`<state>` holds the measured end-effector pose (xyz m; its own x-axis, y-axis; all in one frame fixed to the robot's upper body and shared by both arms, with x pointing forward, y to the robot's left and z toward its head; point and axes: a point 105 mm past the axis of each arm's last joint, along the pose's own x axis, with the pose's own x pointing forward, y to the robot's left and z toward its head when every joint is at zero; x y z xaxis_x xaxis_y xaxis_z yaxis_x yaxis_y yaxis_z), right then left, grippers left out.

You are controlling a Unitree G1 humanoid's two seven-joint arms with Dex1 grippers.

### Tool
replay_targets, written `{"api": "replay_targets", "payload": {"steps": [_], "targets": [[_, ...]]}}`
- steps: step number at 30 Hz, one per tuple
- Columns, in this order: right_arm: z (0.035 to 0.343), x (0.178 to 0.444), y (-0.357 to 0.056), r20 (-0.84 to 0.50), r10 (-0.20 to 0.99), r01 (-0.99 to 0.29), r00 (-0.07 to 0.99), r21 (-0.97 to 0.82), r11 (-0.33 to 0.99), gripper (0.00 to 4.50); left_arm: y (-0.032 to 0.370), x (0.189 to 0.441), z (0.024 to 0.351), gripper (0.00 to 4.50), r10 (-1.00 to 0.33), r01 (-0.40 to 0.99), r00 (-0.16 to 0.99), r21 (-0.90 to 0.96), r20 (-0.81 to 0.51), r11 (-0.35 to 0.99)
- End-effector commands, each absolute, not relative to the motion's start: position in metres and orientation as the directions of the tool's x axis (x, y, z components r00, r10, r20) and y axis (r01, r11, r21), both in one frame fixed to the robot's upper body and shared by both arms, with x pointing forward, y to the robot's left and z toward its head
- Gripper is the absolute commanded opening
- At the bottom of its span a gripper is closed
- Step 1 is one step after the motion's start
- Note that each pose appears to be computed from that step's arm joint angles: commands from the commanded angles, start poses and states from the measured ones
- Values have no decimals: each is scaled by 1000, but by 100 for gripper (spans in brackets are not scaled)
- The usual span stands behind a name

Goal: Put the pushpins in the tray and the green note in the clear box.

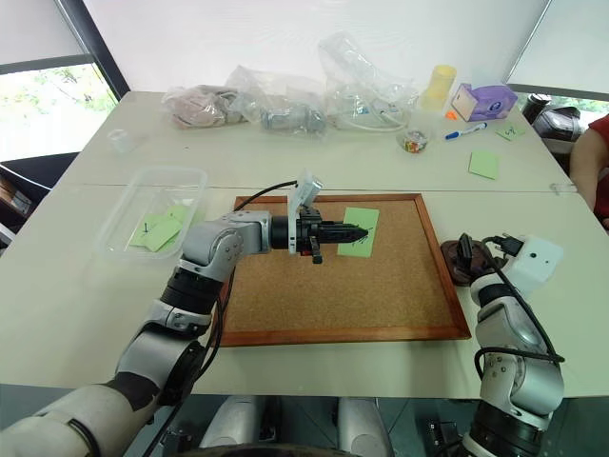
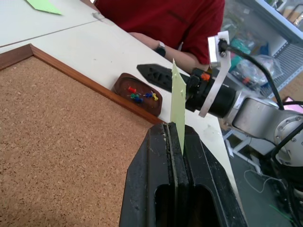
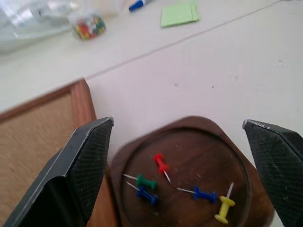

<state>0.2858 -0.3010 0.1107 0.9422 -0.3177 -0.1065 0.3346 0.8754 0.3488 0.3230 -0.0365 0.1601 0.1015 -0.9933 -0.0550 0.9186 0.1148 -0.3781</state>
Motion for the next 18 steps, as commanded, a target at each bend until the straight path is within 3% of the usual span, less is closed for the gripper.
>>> {"api": "replay_targets", "payload": {"steps": [1,5,6,8,11,15,18], "targets": [[128,280,-303,-44,-324,314,945,391,865,448,-38,320,172,0,-996,934,92,-344,-15,91],[135,280,-296,-16,-280,273,960,279,921,448,-32,326,176,0,-991,941,130,-313,-19,129],[142,283,-285,3,-217,213,976,187,959,448,-26,330,181,0,-987,947,158,-278,-25,158],[164,290,-240,48,19,-22,999,55,998,448,0,344,204,0,-968,948,250,-193,-35,252],[186,290,-198,99,229,-233,968,32,972,448,35,359,227,0,-928,918,369,-134,-51,373],[201,283,-134,93,541,-544,836,10,839,448,116,378,257,0,-784,786,607,-46,-130,616],[193,278,-102,42,675,-675,736,-11,737,448,172,379,257,0,-651,671,722,11,-235,741]]}}
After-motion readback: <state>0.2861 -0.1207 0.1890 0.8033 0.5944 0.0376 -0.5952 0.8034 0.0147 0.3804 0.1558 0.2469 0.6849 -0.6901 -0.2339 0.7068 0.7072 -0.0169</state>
